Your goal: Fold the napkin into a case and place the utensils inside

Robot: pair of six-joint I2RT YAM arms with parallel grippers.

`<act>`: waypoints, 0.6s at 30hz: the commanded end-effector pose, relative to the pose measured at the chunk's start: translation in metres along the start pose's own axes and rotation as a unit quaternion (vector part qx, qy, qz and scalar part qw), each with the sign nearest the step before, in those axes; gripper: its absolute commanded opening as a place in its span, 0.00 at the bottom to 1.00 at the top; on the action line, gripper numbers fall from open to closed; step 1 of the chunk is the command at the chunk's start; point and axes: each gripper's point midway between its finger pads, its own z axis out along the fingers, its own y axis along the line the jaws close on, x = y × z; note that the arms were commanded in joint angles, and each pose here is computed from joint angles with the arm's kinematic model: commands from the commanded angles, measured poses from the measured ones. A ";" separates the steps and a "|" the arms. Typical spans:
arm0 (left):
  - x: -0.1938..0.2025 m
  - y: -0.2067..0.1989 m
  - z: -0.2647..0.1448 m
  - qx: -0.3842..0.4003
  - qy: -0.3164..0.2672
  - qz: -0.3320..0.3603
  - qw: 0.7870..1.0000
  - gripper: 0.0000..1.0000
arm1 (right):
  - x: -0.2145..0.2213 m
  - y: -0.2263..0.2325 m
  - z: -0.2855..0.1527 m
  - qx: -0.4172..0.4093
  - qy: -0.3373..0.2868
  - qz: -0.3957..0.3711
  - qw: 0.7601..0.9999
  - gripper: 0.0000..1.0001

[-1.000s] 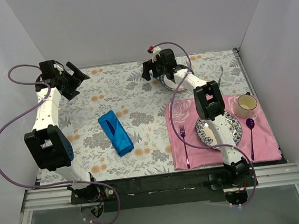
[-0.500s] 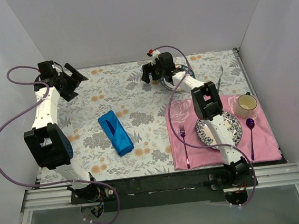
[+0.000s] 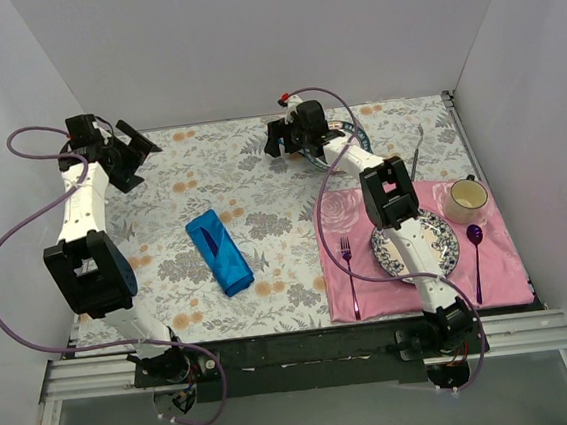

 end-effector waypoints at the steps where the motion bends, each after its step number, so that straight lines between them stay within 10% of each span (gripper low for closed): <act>1: -0.008 -0.006 -0.009 0.007 -0.007 -0.002 1.000 0.98 | 0.010 0.012 -0.003 -0.005 0.025 0.018 1.000 0.88; 18: -0.009 0.001 -0.012 0.007 -0.003 -0.018 1.000 0.98 | 0.010 0.089 -0.025 -0.095 0.055 -0.033 0.993 0.74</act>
